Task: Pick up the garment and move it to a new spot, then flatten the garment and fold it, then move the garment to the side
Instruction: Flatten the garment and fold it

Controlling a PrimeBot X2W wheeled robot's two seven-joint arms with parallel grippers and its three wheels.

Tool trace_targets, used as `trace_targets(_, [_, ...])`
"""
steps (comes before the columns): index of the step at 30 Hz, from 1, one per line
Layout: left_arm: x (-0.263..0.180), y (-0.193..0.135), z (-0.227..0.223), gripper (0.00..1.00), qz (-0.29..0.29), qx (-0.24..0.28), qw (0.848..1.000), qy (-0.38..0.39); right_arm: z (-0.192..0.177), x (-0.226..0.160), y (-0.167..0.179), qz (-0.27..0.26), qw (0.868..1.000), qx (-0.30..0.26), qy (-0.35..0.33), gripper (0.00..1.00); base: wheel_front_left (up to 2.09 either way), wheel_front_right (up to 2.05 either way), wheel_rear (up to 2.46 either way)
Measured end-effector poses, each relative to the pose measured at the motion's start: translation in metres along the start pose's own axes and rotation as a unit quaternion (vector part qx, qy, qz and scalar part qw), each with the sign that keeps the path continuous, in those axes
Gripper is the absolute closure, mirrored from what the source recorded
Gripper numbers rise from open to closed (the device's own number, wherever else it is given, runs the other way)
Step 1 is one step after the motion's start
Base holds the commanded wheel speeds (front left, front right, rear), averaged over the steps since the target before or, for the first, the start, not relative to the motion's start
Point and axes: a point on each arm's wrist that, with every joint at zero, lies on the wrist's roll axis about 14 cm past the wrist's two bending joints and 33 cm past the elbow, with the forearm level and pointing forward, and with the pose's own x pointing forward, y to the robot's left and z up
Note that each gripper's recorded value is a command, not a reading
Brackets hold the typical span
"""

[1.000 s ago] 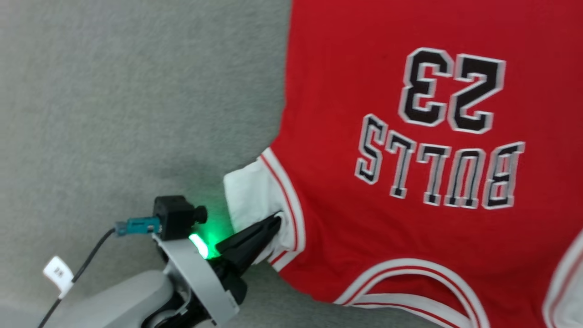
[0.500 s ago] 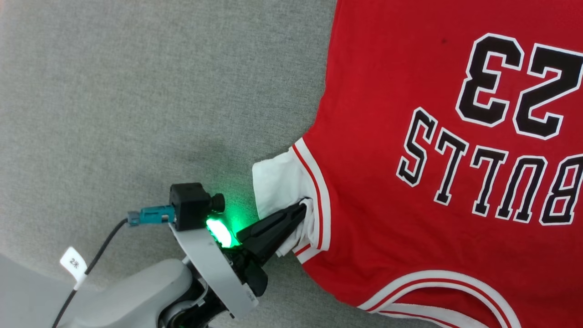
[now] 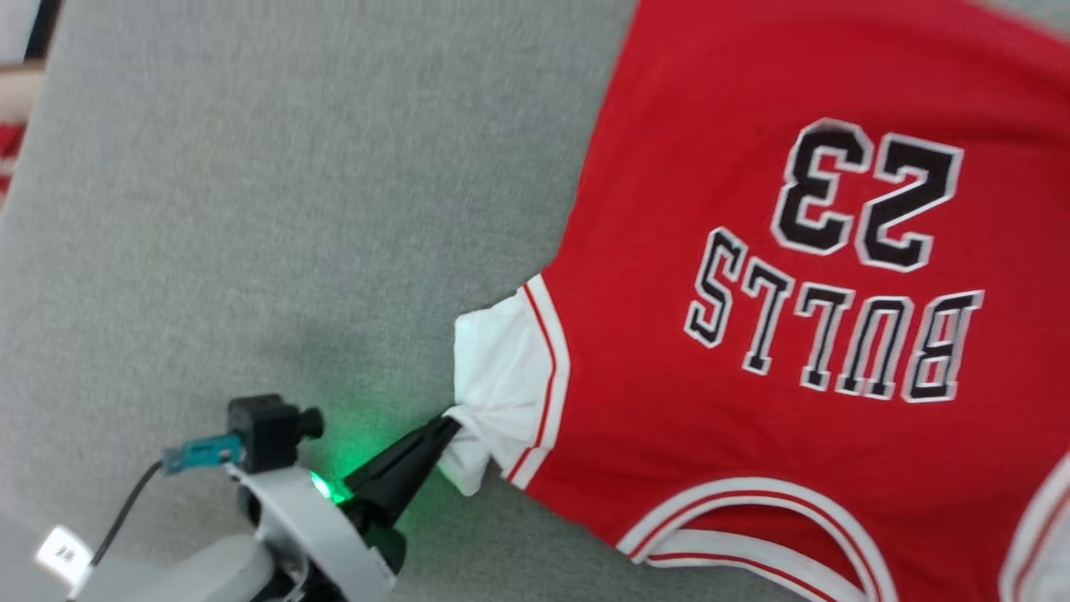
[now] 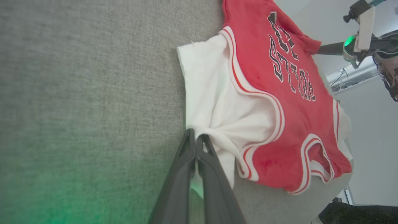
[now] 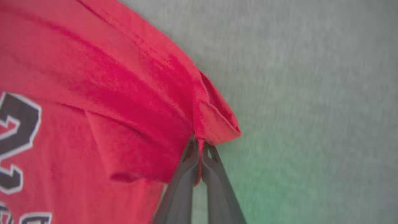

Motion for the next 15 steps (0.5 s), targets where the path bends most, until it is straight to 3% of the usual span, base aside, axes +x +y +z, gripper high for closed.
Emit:
trace_targets(7, [-0.006, -0.012, 0.01, 1.0, -0.019, 0.014, 1.0, -0.017, -0.096, -0.055, 0.014, 0.041, 0.997, -0.028, 0.065, 1.0, 0.0, 0.0, 0.0])
trace_targets(15, [0.005, -0.037, 0.024, 1.0, -0.065, 0.047, 0.996, -0.032, -0.22, -0.103, 0.053, 0.091, 0.985, -0.01, 0.144, 1.0, 0.0, 0.0, 0.0])
